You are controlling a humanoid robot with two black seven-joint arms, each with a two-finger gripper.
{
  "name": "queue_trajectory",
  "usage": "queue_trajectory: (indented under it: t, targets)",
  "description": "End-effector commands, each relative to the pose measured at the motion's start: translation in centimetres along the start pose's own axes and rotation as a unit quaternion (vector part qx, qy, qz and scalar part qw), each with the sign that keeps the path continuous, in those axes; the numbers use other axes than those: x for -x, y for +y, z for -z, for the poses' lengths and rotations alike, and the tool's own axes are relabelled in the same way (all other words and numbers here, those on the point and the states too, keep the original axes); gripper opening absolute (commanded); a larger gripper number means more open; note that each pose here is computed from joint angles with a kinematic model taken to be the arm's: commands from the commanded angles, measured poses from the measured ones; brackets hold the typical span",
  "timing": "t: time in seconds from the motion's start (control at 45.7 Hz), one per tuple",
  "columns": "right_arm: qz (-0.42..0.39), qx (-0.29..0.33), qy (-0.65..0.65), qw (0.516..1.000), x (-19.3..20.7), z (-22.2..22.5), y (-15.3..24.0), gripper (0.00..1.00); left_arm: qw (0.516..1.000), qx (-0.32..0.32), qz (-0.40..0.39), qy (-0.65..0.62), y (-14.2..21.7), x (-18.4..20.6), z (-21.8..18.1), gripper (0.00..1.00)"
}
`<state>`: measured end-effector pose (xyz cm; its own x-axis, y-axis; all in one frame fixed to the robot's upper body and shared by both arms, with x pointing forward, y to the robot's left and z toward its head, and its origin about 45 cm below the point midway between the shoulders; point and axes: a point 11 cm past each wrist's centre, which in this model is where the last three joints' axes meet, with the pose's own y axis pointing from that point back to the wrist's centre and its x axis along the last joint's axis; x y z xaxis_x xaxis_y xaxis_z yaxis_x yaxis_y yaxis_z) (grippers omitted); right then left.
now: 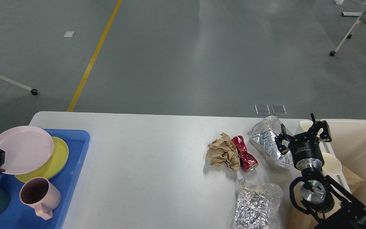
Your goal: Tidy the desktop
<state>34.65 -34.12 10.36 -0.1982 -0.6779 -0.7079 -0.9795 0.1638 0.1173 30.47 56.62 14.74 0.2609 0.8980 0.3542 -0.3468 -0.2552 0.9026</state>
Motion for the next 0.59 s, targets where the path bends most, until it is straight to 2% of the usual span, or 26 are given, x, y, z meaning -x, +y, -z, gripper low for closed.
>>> queue_trajectory:
  t: [0.0, 0.153, 0.219, 0.328, 0.415, 0.569]
  targets:
    - [0.0, 0.0, 0.0, 1.0, 0.0, 0.0, 0.0, 1.0, 1.0, 0.003, 0.005, 0.002, 0.1, 0.2, -0.4, 0.81]
    - [0.0, 0.0, 0.0, 1.0, 0.0, 0.0, 0.0, 1.0, 1.0, 0.003, 0.026, 0.002, 0.1, 0.7, -0.4, 0.52]
    - [0.0, 0.0, 0.001, 1.0, 0.0, 0.0, 0.0, 1.0, 0.999, 0.004, 0.049, 0.001, 0.2, 1.1, -0.4, 0.33]
    - [-0.001, 0.0, 0.0, 1.0, -0.1, 0.0, 0.0, 1.0, 0.996, 0.011, 0.086, 0.002, 0.6, 1.7, -0.8, 0.08]
    - [0.0, 0.0, 0.0, 1.0, 0.0, 0.0, 0.0, 1.0, 0.996, 0.01, 0.089, 0.003, 0.6, 1.7, -0.8, 0.0]
    - [0.0, 0.0, 0.0, 1.0, 0.0, 0.0, 0.0, 1.0, 0.996, 0.011, 0.086, 0.004, 0.6, 1.6, -0.8, 0.0]
